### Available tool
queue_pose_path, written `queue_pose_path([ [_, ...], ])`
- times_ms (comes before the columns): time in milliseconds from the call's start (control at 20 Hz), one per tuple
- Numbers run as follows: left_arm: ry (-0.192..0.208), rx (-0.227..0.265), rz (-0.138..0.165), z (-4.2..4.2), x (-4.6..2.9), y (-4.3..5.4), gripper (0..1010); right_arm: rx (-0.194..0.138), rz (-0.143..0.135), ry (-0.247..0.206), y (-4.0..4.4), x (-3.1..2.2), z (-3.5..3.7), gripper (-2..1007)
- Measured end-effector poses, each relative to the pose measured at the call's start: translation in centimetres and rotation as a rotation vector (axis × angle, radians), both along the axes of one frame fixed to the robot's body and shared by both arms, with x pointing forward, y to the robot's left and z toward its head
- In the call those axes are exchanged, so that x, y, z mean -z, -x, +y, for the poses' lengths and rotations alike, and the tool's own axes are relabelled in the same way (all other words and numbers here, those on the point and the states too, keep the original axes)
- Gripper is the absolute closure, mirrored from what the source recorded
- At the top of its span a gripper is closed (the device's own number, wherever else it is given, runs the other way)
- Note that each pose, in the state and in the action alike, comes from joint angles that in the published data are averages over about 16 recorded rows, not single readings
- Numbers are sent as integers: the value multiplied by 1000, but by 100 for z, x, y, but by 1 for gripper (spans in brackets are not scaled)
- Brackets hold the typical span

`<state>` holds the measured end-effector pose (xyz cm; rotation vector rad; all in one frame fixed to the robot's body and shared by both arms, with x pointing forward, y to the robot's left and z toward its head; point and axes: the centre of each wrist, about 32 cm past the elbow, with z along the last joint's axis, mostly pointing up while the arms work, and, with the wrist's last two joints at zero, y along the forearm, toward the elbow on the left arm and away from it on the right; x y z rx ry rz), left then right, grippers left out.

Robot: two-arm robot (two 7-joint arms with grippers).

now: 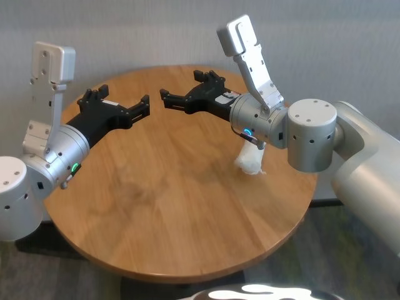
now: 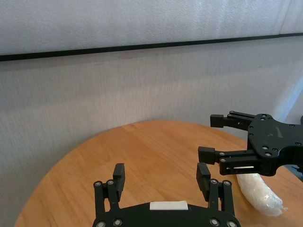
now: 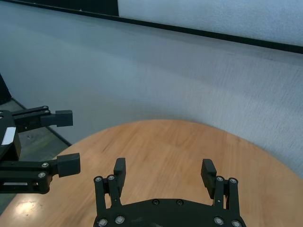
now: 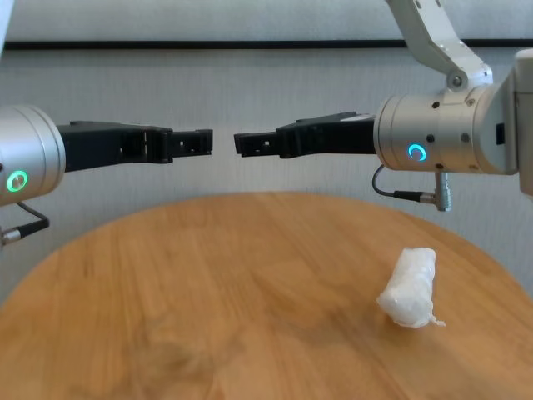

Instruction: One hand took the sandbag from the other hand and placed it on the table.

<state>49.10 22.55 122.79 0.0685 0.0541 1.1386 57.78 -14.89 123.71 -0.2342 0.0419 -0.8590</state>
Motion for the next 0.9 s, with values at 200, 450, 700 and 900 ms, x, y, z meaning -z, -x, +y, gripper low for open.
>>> queue_pose_path([
  [200,0,0,0,0,0,0,10,-4,5,0,-4,-2,21,4],
  [450,0,0,0,0,0,0,10,-4,11,1,-5,-1,24,4],
  [700,0,0,0,0,0,0,10,-2,15,2,-7,-2,20,4],
  [900,0,0,0,0,0,0,10,-1,18,4,-8,-2,17,4],
])
